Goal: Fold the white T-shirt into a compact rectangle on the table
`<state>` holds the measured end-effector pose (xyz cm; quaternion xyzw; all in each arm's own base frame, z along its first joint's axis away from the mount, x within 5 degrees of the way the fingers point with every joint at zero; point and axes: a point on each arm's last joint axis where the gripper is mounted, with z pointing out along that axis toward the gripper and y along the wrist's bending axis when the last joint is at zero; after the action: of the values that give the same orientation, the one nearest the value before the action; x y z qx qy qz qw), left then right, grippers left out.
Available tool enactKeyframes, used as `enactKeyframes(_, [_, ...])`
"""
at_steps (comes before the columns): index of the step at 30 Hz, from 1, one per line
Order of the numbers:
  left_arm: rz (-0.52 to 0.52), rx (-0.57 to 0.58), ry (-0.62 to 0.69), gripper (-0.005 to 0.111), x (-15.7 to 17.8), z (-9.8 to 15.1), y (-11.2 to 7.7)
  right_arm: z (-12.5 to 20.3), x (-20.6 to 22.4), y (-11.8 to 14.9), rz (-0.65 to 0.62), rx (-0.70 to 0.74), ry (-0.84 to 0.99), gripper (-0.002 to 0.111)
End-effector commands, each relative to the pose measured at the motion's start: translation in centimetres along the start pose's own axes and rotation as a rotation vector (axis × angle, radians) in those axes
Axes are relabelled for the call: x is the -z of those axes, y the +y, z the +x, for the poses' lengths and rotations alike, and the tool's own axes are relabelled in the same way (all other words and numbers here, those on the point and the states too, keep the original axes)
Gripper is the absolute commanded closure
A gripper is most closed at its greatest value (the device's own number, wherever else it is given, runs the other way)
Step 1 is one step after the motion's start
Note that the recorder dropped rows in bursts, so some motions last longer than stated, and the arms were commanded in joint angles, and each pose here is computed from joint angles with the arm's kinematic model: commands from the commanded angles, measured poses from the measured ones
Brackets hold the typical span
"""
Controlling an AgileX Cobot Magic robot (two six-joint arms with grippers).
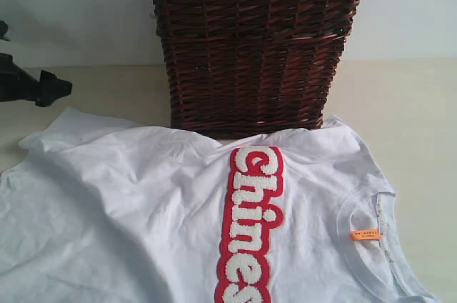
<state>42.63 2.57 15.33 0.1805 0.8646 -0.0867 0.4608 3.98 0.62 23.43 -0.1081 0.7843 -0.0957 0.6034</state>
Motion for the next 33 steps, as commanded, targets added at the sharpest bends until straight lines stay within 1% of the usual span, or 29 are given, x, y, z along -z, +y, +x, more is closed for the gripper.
enactKeyframes(1, [-0.009,0.019,-0.021,0.02,3.4,-1.9,-0.6,-0.1,0.0,0.0,0.006,-0.003,-0.014,0.072])
enactKeyframes(3, [-0.003,0.057,0.012,0.032,5.2,-1.6,-1.3,-0.1,0.0,0.0,0.006,-0.003,-0.014,0.072])
enactKeyframes(5, [0.005,0.137,0.039,0.049,7.2,-0.8,-2.2,-0.1,0.0,0.0,0.006,-0.003,-0.014,0.072])
enactKeyframes(7, [0.027,0.192,0.034,0.066,9.1,-0.3,-3.2,-0.1,0.0,0.0,0.006,-0.003,-0.014,0.072])
enactKeyframes(9, [0.077,0.215,0.02,0.084,10.7,0.3,-4.3,-0.1,0.0,0.0,0.006,-0.003,-0.014,0.072])
enactKeyframes(11, [0.129,0.229,-0.019,0.103,12.3,0.1,-5.5,-0.1,0.0,0.0,0.006,-0.003,-0.014,0.072])
enactKeyframes(12, [0.141,0.235,-0.04,0.106,13.0,-0.1,-5.9,-0.1,0.0,0.0,0.006,-0.003,-0.014,0.072])
enactKeyframes(15, [0.136,0.272,-0.132,0.107,15.3,-1.1,-7.0,-0.1,0.0,0.0,0.006,-0.003,-0.014,0.072])
enactKeyframes(18, [0.134,0.251,-0.188,0.107,17.4,-1.6,-8.1,-0.1,0.0,0.0,0.006,-0.003,-0.014,0.072])
enactKeyframes(22, [0.152,0.203,-0.152,0.107,18.6,0.1,-9.7,-0.1,0.0,0.0,0.006,-0.003,-0.014,0.072])
enactKeyframes(24, [0.158,0.206,-0.126,0.107,18.8,1.4,-10.4,-0.1,0.0,0.0,0.006,-0.003,-0.014,0.072])
enactKeyframes(27, [0.163,0.225,-0.107,0.107,19.0,2.6,-10.9,-0.1,0.0,0.0,0.006,-0.003,-0.014,0.072])
enactKeyframes(29, [0.168,0.234,-0.102,0.107,18.9,2.9,-11.0,-0.1,0.0,0.0,0.006,-0.003,-0.014,0.072])
enactKeyframes(33, [0.165,0.241,-0.126,0.107,19.3,2.6,-11.1,-0.1,0.0,0.0,0.006,-0.003,-0.014,0.072])
